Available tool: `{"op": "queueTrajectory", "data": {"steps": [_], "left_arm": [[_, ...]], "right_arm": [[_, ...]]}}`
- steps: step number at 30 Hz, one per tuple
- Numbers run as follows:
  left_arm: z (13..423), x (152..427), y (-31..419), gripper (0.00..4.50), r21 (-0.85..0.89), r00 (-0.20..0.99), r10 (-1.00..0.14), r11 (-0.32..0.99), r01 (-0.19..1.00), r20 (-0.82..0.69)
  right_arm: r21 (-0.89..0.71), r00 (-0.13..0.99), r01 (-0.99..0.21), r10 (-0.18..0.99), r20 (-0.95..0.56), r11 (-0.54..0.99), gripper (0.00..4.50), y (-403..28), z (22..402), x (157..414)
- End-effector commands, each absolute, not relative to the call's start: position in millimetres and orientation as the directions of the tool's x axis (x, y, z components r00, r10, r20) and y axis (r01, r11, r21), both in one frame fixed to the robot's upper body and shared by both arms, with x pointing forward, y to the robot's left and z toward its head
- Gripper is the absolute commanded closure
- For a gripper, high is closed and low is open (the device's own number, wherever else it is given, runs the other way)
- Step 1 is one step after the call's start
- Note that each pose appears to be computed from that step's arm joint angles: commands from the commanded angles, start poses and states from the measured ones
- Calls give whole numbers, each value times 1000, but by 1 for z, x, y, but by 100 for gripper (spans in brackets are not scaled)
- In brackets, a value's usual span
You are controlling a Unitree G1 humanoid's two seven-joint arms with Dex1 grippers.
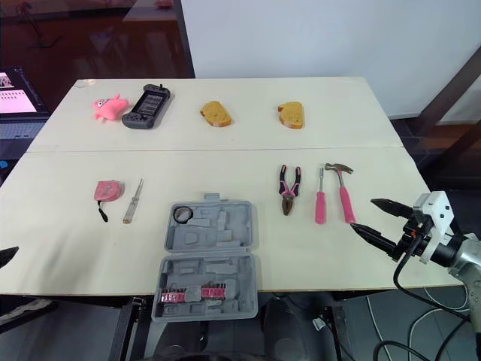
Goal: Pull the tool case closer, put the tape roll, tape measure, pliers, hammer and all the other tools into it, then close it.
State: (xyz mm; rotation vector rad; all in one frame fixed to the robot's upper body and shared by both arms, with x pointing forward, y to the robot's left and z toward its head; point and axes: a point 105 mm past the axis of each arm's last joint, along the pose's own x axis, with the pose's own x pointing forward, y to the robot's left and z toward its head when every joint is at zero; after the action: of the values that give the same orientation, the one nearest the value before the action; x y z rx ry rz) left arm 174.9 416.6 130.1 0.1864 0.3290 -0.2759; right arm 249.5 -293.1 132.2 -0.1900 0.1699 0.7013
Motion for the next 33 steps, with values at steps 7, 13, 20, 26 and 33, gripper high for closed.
{"op": "queueTrajectory", "data": {"steps": [7, 13, 20, 26, 33], "left_arm": [[153, 214, 341, 5, 90, 870, -442, 878, 469, -219], [162, 237, 297, 5, 174, 857, -475, 844, 507, -199], [161, 230, 279, 5, 142, 945, -316, 935, 324, -80], [147, 230, 318, 5, 140, 995, 99, 985, -97, -5], [108, 247, 327, 5, 37, 980, 176, 984, -174, -89]], "right_arm": [[-60, 601, -797, 780, -176, 600, 0, -219, 181, 258], [-133, 442, -897, 862, -247, 421, 0, -156, 202, 261], [-121, 302, -952, 920, -251, 280, 0, -98, 225, 266], [-164, 289, -954, 914, -284, 250, 0, -71, 235, 283], [-141, 245, -968, 910, -335, 209, 0, -62, 236, 286]]}}
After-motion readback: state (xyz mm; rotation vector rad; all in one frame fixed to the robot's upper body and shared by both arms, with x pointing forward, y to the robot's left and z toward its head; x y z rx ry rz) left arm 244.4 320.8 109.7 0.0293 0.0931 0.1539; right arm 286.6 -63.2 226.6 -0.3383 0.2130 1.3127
